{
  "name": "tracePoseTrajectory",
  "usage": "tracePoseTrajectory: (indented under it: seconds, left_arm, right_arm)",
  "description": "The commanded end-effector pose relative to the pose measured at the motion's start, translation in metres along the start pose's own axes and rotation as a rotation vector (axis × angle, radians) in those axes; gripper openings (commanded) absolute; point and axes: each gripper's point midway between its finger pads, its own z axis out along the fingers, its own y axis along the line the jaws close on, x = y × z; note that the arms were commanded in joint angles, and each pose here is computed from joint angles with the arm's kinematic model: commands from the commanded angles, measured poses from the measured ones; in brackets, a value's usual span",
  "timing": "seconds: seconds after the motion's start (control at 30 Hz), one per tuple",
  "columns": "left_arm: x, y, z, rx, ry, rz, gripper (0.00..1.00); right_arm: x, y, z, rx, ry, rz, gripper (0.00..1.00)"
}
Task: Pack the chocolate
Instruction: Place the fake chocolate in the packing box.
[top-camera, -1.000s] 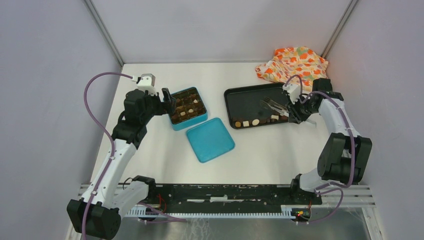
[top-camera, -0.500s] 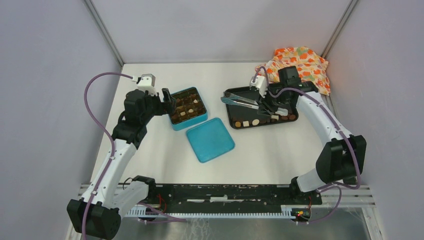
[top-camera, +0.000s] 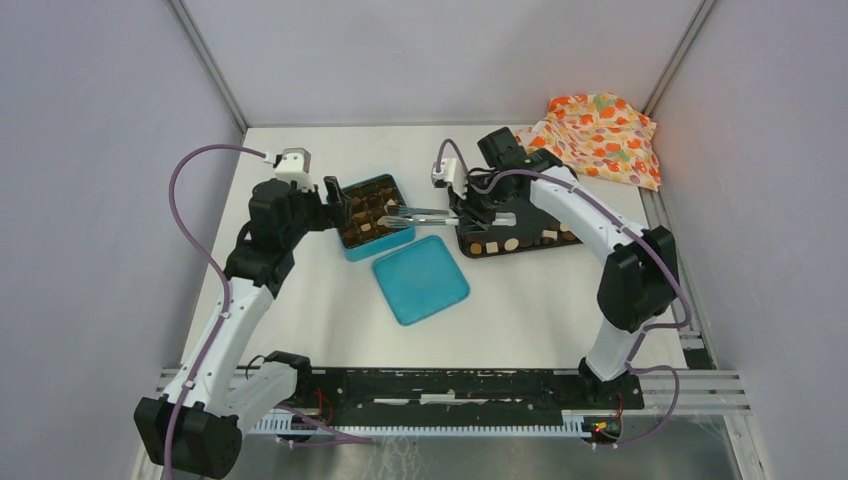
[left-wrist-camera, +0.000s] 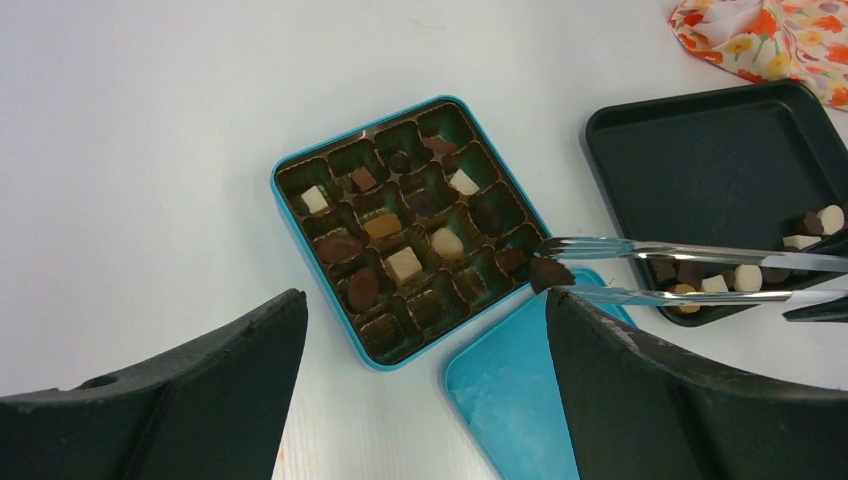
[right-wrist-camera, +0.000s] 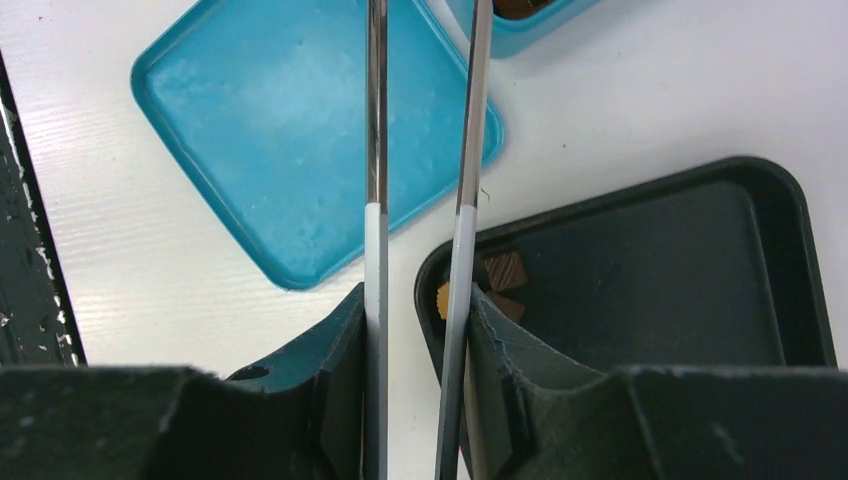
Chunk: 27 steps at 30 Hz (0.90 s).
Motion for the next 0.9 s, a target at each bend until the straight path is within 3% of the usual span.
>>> tracePoseTrajectory:
  seconds: [0.0,0.87]
  left_arm:
    - [-0.005,0.002,0.001,-0.005,-0.022,0.064,0.94]
    - [-0.005,0.002,0.001,-0.002,-0.022,0.064,0.94]
  right_arm:
    - [-0.025,-0.007,0.009,0.014,-0.019,-0.021,0.16]
    - [-0.019,-0.011,0.053,-0.036,0.064,0.019,0.26]
